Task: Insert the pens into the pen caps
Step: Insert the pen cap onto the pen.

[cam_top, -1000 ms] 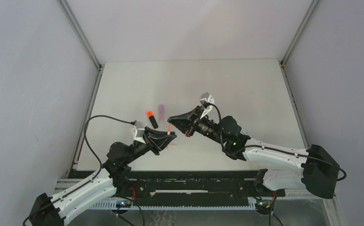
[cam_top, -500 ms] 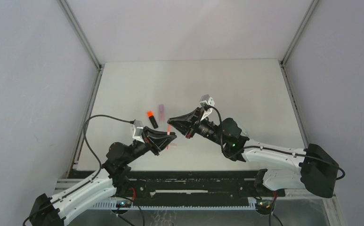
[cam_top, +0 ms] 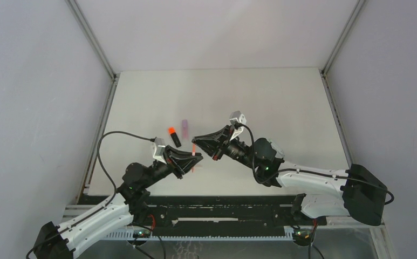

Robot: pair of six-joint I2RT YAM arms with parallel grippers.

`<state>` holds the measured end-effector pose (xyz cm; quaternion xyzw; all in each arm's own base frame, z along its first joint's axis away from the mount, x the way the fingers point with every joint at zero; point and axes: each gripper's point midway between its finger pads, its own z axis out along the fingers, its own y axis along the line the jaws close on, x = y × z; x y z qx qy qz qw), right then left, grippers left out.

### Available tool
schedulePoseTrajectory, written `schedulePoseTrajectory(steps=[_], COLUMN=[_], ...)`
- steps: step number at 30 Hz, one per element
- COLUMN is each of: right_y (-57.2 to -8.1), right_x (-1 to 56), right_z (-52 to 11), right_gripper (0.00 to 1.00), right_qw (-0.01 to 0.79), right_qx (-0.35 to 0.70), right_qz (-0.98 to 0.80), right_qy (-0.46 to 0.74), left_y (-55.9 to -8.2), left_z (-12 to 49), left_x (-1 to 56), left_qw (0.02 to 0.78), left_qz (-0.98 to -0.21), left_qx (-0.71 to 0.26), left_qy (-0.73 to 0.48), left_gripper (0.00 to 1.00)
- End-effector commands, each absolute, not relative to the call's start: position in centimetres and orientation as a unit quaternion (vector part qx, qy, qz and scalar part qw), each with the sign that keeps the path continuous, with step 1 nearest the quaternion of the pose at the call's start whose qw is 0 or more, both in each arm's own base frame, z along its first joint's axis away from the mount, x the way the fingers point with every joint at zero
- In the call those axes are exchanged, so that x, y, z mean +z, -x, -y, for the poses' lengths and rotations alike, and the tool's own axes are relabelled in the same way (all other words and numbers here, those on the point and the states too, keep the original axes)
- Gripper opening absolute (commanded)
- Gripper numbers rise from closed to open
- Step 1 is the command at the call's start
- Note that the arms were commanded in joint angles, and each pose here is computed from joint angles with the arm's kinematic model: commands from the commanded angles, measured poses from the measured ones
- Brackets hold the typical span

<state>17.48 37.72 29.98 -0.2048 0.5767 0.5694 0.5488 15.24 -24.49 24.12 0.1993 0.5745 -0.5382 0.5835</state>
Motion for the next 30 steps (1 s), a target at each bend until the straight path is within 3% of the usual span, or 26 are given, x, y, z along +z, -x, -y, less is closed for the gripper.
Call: schedulePoseTrajectory(steps=[1,12,24,26,30], right_y=[-14.1,-15.8,-13.5,-13.4,-13.7], right_x=[22.5,22.6,24.2,24.5,25.6], right_z=[-38.9,-37.1,-38.1,-37.9,-37.0], right_gripper=[0.00,0.00,0.00,0.10,0.45], right_qw=[0.446,0.453,0.445,0.447,0.468], right_qx=[0.552,0.524,0.536,0.524,0.505], right_qz=[-0.658,-0.705,-0.676,-0.677,-0.671], right_qy=[0.253,0.149,0.241,0.260,0.274], left_y=[-14.6,-16.4,-16.2,-16.2,-15.9], left_z=[22.9,22.5,23.4,23.5,23.8], left_x=[33.8,32.8,29.9,28.5,25.9], left_qw=[0.658,0.653,0.640,0.638,0.631], left_qz=[-0.464,-0.499,-0.520,-0.529,-0.544], left_qx=[-0.569,-0.556,-0.543,-0.533,-0.514], left_qy=[-0.168,-0.121,-0.157,-0.170,-0.204], left_gripper=[0.00,0.00,0.00,0.00,0.00])
